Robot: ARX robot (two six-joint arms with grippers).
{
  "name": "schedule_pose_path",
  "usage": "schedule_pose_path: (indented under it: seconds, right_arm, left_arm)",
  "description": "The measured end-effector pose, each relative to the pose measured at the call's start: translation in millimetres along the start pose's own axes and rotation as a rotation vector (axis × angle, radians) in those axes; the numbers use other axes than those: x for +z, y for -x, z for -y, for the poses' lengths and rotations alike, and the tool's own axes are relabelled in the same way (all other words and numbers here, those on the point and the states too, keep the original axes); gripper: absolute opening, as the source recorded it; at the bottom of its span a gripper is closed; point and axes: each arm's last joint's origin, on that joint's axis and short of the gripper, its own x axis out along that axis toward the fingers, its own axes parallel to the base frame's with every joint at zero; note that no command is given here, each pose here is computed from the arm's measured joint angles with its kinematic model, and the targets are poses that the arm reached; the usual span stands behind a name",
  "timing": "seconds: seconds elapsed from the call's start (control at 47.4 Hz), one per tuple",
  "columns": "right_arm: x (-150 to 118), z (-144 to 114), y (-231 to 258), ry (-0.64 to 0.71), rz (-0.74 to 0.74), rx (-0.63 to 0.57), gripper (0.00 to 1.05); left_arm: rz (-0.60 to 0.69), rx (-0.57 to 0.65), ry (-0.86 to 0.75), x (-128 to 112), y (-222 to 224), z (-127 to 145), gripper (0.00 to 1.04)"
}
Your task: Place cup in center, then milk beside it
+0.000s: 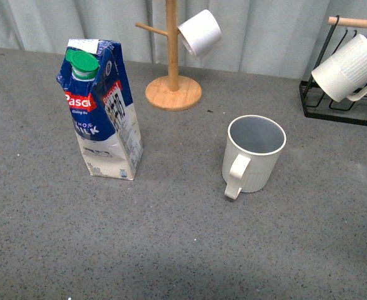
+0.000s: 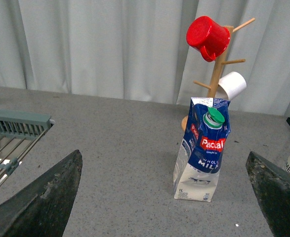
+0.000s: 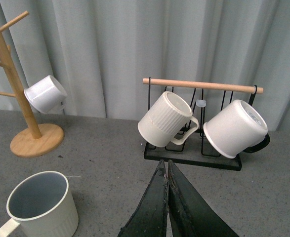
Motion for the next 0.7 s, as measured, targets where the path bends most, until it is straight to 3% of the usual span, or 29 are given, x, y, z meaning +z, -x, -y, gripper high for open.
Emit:
schedule_pose_path:
  seconds: [0.697]
  right_arm:
    - [5.8, 0.2, 42.9, 0.0, 0.025, 0.003, 0.01]
  left_arm:
    - [0.0, 0.0, 0.0, 0.0, 0.0, 0.0, 0.98]
